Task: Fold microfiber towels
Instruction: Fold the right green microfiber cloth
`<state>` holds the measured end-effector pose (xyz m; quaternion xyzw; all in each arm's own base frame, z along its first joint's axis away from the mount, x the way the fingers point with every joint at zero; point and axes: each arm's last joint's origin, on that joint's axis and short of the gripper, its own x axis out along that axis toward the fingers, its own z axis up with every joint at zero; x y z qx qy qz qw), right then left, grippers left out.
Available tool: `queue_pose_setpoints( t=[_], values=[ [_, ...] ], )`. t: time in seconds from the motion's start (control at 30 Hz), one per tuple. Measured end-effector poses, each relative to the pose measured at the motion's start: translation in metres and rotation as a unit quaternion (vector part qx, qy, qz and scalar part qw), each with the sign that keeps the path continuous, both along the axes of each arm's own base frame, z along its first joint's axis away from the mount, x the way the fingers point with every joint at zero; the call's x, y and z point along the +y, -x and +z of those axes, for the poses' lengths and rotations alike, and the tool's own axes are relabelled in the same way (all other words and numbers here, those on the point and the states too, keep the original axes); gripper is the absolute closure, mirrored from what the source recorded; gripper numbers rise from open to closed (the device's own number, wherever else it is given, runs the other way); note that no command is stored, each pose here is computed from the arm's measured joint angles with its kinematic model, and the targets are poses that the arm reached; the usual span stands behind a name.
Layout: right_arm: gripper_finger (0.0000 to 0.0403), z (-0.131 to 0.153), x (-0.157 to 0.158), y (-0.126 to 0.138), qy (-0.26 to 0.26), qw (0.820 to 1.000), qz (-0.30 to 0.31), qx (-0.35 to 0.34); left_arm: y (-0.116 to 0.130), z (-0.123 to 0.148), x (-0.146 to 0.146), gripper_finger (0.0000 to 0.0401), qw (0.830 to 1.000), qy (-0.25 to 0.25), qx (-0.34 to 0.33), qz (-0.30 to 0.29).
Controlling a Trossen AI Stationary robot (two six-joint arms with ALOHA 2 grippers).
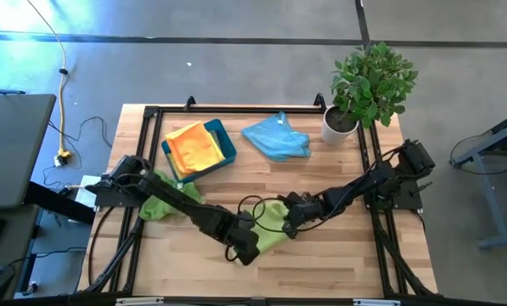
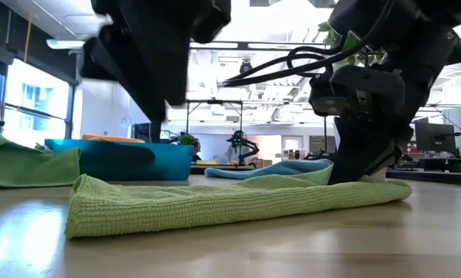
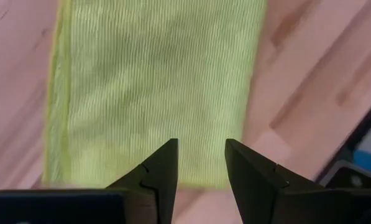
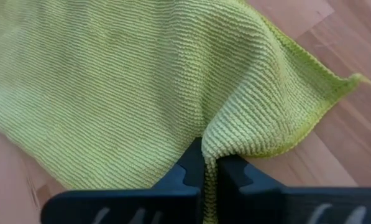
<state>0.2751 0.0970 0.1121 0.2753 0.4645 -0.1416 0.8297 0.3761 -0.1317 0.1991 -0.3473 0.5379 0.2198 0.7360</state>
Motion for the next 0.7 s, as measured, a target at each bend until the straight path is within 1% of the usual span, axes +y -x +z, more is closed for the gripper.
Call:
queue_pose_setpoints(
  t=[0.1,0.23,0.33,0.5,0.7],
  values=[
    [0.0402,0.000,-0.002,-0.001,-0.008,1.000,0.014,0.005,0.002,0.013,0.001,0.0277,1.000,0.005,0.029,0.000],
    [0.0402,0.000,-0.008,-0.003,-0.020,1.000,0.016,0.011,0.006,0.024,0.004,0.0277,0.998,-0.018,0.059,0.004],
    [0.0402,-0.001,-0.013,-0.004,-0.034,0.999,0.005,0.015,0.009,0.025,0.005,0.0277,0.997,-0.037,0.074,0.000],
    [0.0403,-0.001,-0.023,-0.006,-0.059,0.998,-0.012,0.028,0.012,0.025,0.007,0.0277,0.994,-0.059,0.085,-0.044],
    [0.0403,-0.002,-0.031,-0.006,-0.084,0.995,-0.030,0.042,0.010,0.025,0.012,0.0277,0.986,-0.092,0.081,-0.111]
  ],
)
